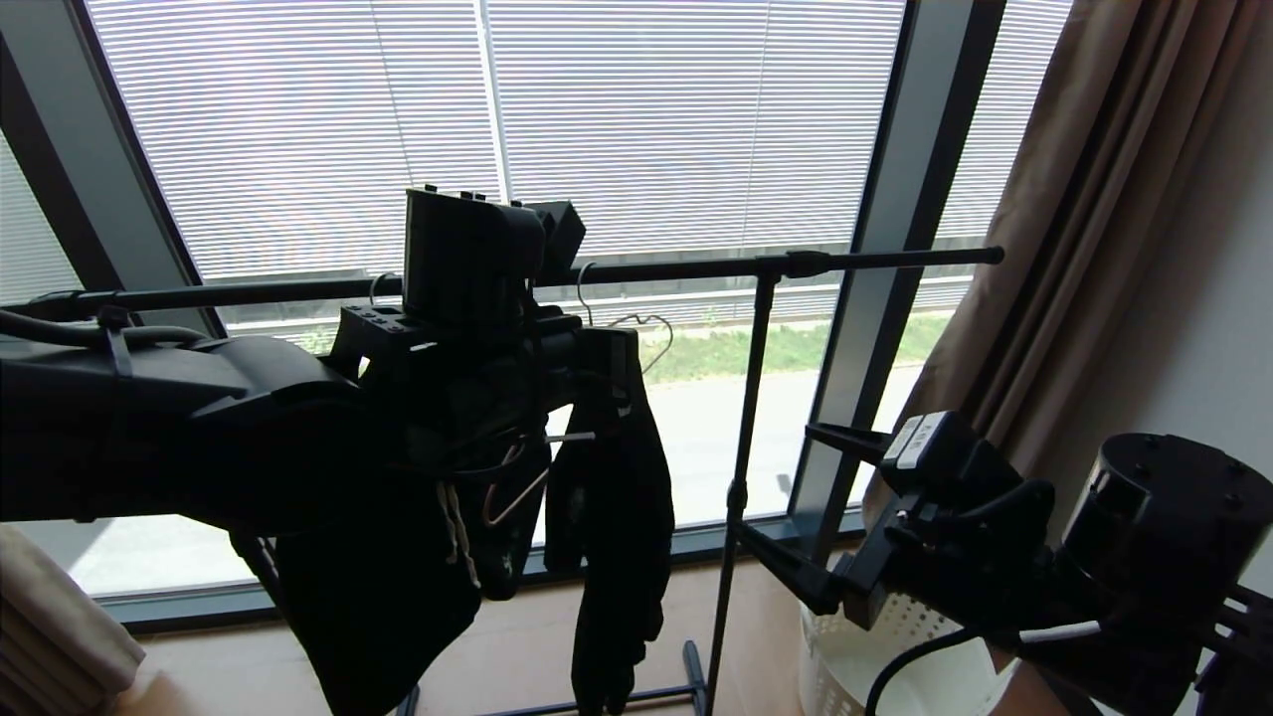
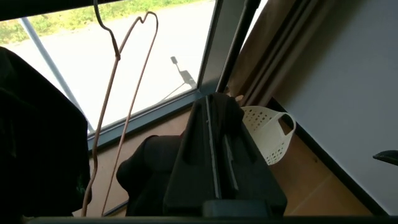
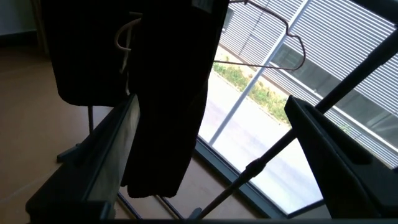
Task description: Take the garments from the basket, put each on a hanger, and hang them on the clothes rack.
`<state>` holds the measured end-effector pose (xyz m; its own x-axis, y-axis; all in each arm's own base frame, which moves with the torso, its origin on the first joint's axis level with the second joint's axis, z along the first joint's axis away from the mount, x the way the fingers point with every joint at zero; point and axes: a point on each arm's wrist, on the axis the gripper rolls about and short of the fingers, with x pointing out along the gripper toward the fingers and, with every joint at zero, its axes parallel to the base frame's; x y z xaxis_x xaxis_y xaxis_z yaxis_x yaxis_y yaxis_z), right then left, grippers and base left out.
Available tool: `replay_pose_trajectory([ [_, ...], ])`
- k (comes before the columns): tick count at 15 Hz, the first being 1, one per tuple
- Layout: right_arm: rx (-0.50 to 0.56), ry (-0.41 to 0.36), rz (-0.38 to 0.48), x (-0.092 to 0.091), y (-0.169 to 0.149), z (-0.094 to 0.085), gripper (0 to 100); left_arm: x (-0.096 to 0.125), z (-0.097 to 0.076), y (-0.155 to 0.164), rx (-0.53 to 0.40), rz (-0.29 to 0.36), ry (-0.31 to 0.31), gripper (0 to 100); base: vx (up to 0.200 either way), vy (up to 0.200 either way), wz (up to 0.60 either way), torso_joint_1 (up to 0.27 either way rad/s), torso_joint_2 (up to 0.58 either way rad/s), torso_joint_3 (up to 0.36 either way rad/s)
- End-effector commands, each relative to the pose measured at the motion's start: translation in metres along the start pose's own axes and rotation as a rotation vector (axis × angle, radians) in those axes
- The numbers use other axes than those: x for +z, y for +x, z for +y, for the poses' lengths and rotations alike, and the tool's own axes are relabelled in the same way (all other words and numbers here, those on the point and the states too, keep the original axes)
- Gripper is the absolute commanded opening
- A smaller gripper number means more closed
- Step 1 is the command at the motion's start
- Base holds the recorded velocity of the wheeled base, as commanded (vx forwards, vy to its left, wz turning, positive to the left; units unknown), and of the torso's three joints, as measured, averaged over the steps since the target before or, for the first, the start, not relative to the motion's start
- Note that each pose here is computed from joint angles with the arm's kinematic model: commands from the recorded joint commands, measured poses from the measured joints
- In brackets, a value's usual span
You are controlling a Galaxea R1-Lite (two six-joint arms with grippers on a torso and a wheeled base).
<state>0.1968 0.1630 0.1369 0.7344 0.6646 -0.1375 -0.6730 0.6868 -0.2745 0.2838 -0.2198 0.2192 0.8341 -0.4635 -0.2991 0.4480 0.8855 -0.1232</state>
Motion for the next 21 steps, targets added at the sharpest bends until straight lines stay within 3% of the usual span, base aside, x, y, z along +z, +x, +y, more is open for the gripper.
replay_pose_trajectory([
  [1,-0.066,0.003,0.004,0.010,0.009,0.022,100,-0.012,-0.009,-0.010,-0.031,0.031,0.015,0,0.000,0.000,0.00,0.000,0.00,0.000],
  [3,-0.143,0.014,0.029,0.008,0.023,0.024,100,-0.015,-0.011,-0.016,-0.046,0.022,0.019,0,0.000,0.000,0.00,0.000,0.00,0.000],
  [4,-0.170,0.054,0.039,0.006,0.033,0.024,100,-0.020,-0.013,-0.019,-0.056,0.027,0.025,0,0.000,0.000,0.00,0.000,0.00,0.000],
  [17,-0.247,0.111,0.101,-0.012,0.064,0.028,100,-0.039,-0.035,-0.038,-0.159,0.072,0.055,0,0.000,0.000,0.00,0.000,0.00,0.000],
  [21,-0.311,0.120,0.126,-0.022,0.070,0.008,100,-0.037,-0.034,-0.042,-0.159,0.063,0.053,0,0.000,0.000,0.00,0.000,0.00,0.000],
])
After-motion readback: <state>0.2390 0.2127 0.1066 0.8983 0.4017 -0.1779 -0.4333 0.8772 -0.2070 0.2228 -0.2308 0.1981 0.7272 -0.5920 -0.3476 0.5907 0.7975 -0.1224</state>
